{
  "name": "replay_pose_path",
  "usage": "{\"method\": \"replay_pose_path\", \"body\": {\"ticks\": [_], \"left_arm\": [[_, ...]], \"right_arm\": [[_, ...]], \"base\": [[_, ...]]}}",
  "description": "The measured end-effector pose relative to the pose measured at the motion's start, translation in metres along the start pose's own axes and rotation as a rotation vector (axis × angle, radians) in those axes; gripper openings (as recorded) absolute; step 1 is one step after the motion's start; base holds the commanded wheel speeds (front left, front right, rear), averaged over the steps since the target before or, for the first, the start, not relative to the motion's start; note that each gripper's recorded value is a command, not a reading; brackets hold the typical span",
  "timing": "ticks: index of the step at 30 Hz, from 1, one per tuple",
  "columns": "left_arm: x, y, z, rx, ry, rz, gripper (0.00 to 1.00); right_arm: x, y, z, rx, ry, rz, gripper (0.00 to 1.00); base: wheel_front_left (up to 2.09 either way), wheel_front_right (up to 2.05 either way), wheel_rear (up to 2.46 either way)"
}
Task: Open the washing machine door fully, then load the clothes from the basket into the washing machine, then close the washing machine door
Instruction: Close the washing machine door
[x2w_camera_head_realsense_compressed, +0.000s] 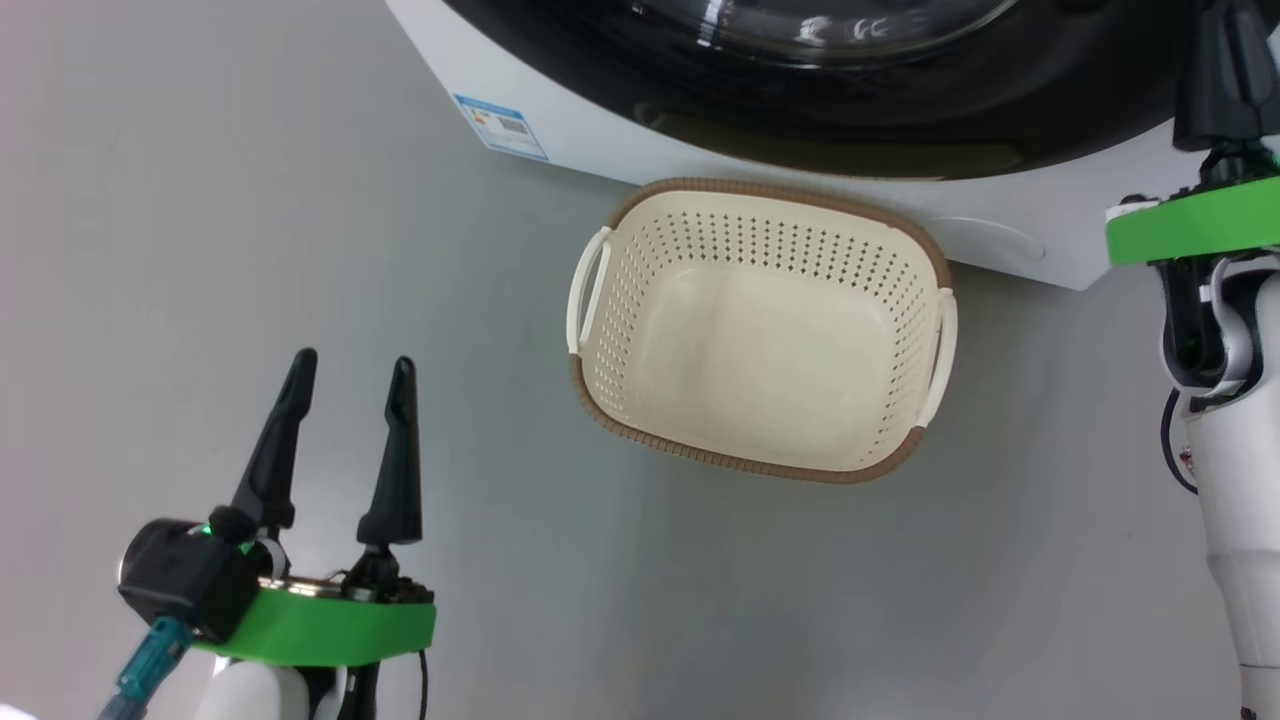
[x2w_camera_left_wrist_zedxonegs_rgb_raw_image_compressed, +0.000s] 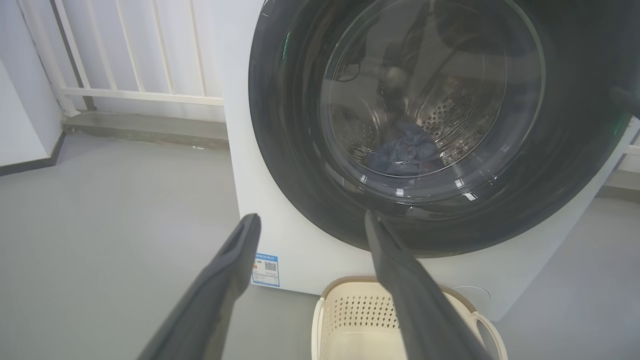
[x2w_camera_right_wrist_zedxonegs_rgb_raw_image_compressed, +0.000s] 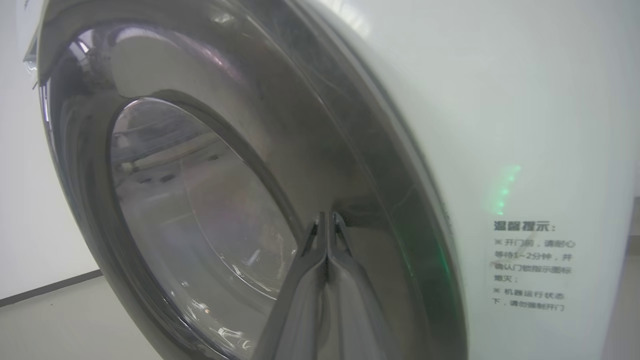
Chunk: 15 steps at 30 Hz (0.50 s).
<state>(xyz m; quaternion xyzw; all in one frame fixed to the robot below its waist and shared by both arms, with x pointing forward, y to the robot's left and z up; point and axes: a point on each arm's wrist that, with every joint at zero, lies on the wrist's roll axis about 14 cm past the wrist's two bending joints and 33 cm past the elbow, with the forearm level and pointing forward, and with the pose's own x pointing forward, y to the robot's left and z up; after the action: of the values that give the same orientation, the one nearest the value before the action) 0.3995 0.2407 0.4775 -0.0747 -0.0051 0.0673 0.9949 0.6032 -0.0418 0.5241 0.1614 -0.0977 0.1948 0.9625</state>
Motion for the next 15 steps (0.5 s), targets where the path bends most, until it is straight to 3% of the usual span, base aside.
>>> {"method": "replay_pose_path", "body": {"ticks": [15], "left_arm": [[0.009,0.004,-0.003,0.008,0.004,0.008,1.00]], "right_arm": [[0.013,0.008,-0.013,0.016,-0.002,0.027,0.00]], "base": [[0.00,0.00,0.00]]}}
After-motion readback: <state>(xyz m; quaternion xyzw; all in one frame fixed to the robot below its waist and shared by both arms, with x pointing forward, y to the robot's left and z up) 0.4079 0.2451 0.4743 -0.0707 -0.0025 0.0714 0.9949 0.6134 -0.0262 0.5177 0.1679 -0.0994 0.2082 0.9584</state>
